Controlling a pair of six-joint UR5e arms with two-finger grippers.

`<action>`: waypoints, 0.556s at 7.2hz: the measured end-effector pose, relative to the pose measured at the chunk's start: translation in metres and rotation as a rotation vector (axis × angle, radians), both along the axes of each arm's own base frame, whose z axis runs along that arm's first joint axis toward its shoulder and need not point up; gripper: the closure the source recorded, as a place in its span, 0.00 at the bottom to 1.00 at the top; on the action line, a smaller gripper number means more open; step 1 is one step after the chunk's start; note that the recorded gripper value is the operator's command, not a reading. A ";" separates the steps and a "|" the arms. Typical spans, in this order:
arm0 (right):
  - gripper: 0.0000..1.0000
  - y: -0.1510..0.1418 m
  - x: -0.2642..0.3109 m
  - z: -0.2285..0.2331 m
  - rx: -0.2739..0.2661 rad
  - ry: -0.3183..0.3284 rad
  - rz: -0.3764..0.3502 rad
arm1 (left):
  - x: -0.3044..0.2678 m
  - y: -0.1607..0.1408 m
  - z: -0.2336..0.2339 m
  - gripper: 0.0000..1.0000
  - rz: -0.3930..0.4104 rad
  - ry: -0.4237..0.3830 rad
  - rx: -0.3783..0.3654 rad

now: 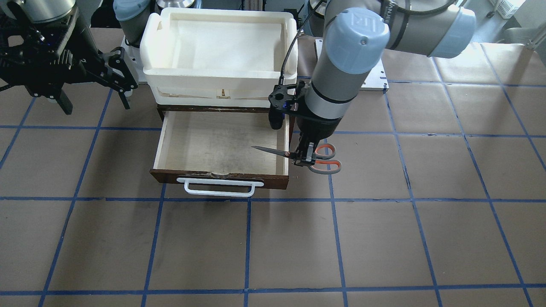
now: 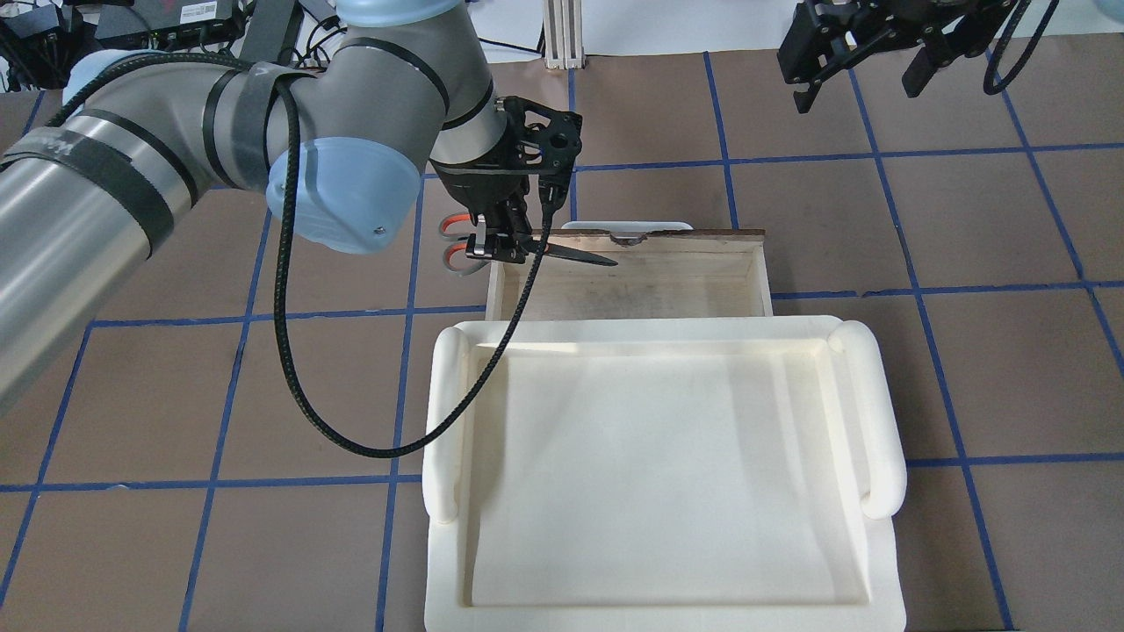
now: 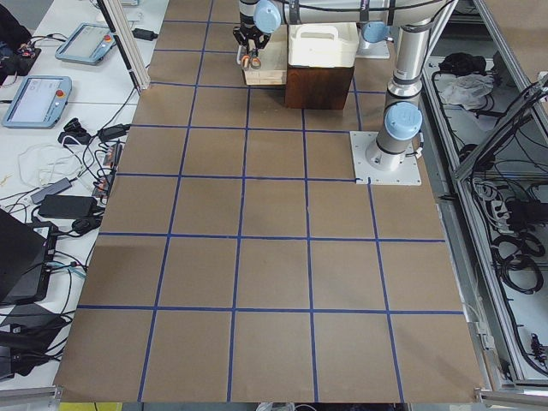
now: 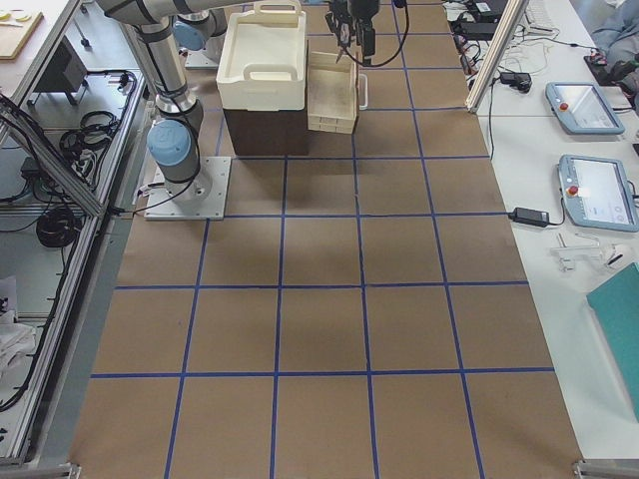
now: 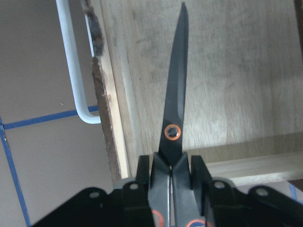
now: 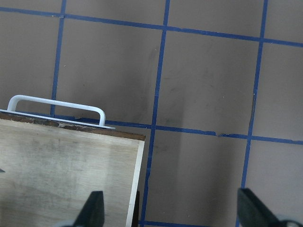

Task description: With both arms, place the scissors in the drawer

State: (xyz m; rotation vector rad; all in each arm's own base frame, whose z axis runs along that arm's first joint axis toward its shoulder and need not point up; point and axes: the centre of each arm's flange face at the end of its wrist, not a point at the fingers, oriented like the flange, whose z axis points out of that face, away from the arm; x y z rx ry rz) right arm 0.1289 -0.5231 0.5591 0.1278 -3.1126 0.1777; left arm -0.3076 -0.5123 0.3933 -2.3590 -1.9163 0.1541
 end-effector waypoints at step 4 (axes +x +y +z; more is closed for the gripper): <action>0.00 0.001 -0.001 -0.008 0.009 0.000 -0.021 | -0.029 0.023 -0.027 1.00 -0.036 -0.007 0.056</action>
